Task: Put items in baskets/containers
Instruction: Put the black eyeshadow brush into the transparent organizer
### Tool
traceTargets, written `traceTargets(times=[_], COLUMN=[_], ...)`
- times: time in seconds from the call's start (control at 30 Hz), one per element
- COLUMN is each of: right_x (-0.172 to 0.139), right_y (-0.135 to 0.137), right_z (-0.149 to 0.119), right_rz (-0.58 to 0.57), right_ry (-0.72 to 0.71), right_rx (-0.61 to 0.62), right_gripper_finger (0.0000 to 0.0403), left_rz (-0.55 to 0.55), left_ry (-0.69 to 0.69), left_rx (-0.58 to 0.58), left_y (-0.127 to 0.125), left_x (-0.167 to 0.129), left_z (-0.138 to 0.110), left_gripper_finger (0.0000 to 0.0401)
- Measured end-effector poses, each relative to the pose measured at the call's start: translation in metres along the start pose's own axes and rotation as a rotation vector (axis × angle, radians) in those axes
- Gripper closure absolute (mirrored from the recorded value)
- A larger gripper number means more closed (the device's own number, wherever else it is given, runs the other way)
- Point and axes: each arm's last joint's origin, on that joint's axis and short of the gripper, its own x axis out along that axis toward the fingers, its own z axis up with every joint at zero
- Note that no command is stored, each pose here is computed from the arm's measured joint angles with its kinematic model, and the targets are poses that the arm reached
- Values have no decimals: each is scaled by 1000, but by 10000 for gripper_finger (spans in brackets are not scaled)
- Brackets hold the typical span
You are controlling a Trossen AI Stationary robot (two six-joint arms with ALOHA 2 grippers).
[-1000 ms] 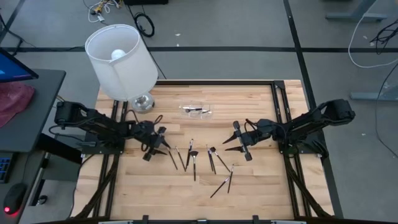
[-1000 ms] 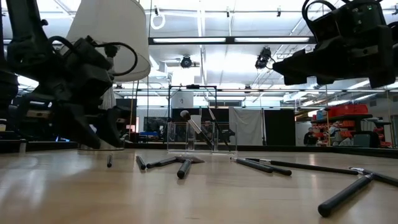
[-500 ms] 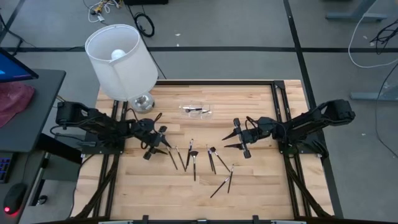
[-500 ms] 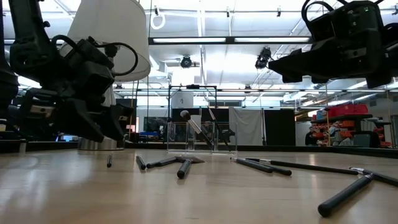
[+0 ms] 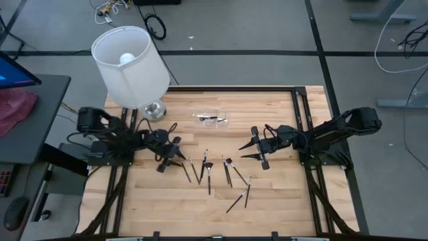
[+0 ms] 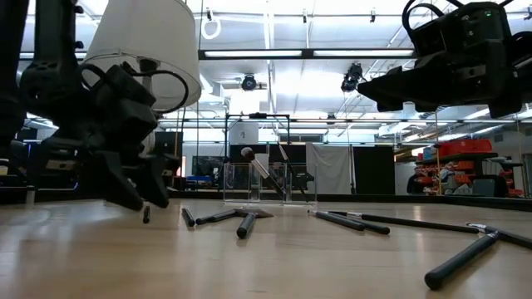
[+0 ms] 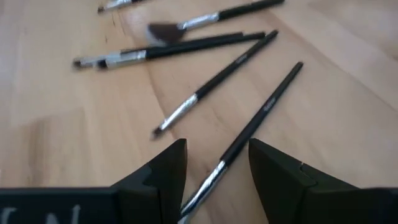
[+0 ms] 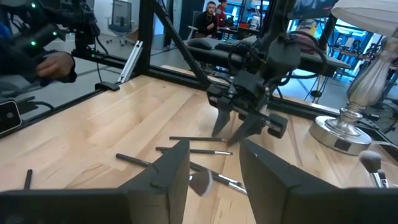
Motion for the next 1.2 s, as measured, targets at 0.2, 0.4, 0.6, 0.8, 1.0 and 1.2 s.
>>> traceTargets(times=[0.2, 0.4, 0.6, 0.8, 1.0, 1.2], right_x=[0, 0, 0, 4, 31, 73], right_y=[0, 0, 0, -4, -27, -49], right_z=[0, 0, -1, 9, 26, 19], right_rz=[0, 0, 2, -24, -88, -123], right_ry=[0, 1, 6, -51, 34, 288], right_rx=[-15, -23, -41, -141, 56, 195], right_gripper_finger=[256, 256, 256, 256, 256, 256], left_rz=[-14, -7, 7, 11, 0, -19], left_ry=[26, 37, 39, 33, -4, 27], left_rx=[-88, -121, -182, -294, -346, -320], left_y=[0, 0, 0, 0, 11, 22], left_x=[5, 6, 6, 6, 18, 39], left_z=[-8, -9, -9, -9, 9, 36], left_gripper_finger=[230, 310, 386, 380, 388, 390])
